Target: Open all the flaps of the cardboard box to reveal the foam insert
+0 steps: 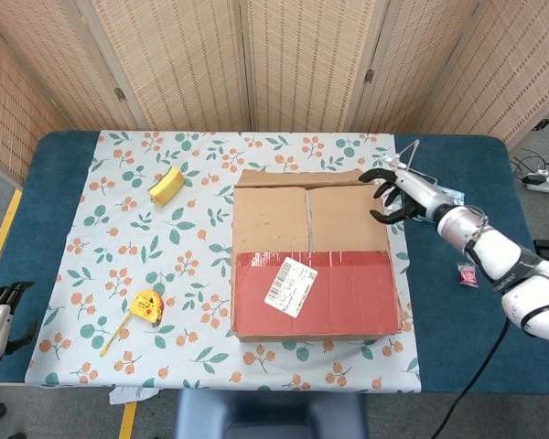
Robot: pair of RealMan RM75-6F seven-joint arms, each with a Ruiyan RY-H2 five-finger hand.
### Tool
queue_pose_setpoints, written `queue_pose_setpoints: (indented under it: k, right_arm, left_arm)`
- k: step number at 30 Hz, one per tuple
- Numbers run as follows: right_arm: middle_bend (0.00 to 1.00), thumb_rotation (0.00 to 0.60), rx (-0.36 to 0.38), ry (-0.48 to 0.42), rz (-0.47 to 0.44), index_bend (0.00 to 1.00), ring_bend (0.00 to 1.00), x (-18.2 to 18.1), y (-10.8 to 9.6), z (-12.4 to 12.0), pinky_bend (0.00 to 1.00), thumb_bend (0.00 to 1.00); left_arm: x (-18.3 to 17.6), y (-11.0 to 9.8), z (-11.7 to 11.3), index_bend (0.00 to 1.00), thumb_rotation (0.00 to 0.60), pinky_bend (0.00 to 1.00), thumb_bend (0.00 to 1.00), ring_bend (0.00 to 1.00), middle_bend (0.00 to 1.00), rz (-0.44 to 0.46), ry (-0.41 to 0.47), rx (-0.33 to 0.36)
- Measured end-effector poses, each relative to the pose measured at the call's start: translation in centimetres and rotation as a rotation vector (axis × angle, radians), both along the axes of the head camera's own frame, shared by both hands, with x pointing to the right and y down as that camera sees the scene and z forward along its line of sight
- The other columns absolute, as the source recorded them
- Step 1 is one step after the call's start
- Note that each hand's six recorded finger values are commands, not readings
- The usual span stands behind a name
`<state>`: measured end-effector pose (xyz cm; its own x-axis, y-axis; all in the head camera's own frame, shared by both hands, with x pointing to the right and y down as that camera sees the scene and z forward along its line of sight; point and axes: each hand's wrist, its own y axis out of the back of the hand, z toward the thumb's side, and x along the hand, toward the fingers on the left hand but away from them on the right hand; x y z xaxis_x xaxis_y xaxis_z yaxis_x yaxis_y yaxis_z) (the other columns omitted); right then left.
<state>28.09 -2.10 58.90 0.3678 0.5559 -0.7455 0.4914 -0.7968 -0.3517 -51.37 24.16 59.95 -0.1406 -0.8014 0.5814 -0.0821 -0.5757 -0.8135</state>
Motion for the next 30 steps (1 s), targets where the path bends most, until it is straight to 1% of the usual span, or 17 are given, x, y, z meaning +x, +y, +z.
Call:
queue_pose_setpoints:
  k: [5, 9, 12, 14, 17, 19, 20, 23, 26, 30]
  right_arm:
    - [0.21, 0.600, -0.060, -0.115, 0.079, 0.20, 0.31, -0.2, 0.9, 0.3, 0.38, 0.44]
    - [0.21, 0.600, -0.095, -0.223, 0.105, 0.20, 0.33, -0.1, 1.4, 0.6, 0.38, 0.44]
    - [0.21, 0.600, -0.123, -0.331, 0.105, 0.21, 0.34, 0.1, 1.6, 0.6, 0.38, 0.44]
    - [0.21, 0.600, -0.147, -0.403, 0.088, 0.21, 0.34, 0.3, 1.9, 0.7, 0.38, 0.44]
    - [0.21, 0.600, -0.183, -0.467, 0.045, 0.21, 0.34, 0.8, 2.8, 1.1, 0.38, 0.44]
    - [0.21, 0.600, -0.204, -0.484, 0.019, 0.21, 0.34, 1.2, 3.5, 1.6, 0.38, 0.44]
    - [0.21, 0.600, -0.221, -0.493, 0.006, 0.21, 0.34, 1.3, 4.3, 2.0, 0.38, 0.44]
    - [0.21, 0.600, -0.255, -0.511, -0.009, 0.21, 0.34, 1.5, 5.9, 2.8, 0.38, 0.44]
    - [0.21, 0.600, -0.258, -0.511, -0.018, 0.21, 0.34, 1.7, 6.5, 3.0, 0.38, 0.44]
    - [0.21, 0.600, -0.244, -0.511, -0.021, 0.21, 0.34, 1.9, 6.6, 3.1, 0.38, 0.44]
  left_arm:
    - [-0.2, 0.0, 0.0, 0.19, 0.600, 0.06, 0.53, 0.17, 0.20, -0.001, -0.004, 0.002]
    - [-0.2, 0.0, -0.2, 0.19, 0.600, 0.06, 0.53, 0.17, 0.20, -0.004, -0.006, 0.007]
    - [-0.1, 0.0, -0.3, 0.19, 0.600, 0.06, 0.53, 0.17, 0.20, -0.001, -0.007, 0.012]
    - [-0.1, 0.1, -0.4, 0.19, 0.600, 0.06, 0.53, 0.17, 0.20, 0.002, -0.008, 0.013]
    - [0.0, 0.2, -0.5, 0.19, 0.600, 0.06, 0.53, 0.17, 0.20, 0.003, -0.008, 0.016]
    - [0.0, 0.2, -0.6, 0.19, 0.600, 0.06, 0.53, 0.17, 0.20, 0.005, -0.008, 0.022]
    - [0.0, 0.2, -0.7, 0.19, 0.600, 0.06, 0.53, 0.17, 0.20, 0.006, -0.007, 0.023]
    - [0.1, 0.3, -0.7, 0.19, 0.600, 0.06, 0.53, 0.17, 0.20, 0.011, -0.008, 0.023]
    - [0.3, 0.3, -0.8, 0.19, 0.600, 0.06, 0.53, 0.17, 0.20, 0.016, -0.009, 0.025]
    - [0.3, 0.3, -0.9, 0.19, 0.600, 0.06, 0.53, 0.17, 0.20, 0.019, -0.012, 0.030]
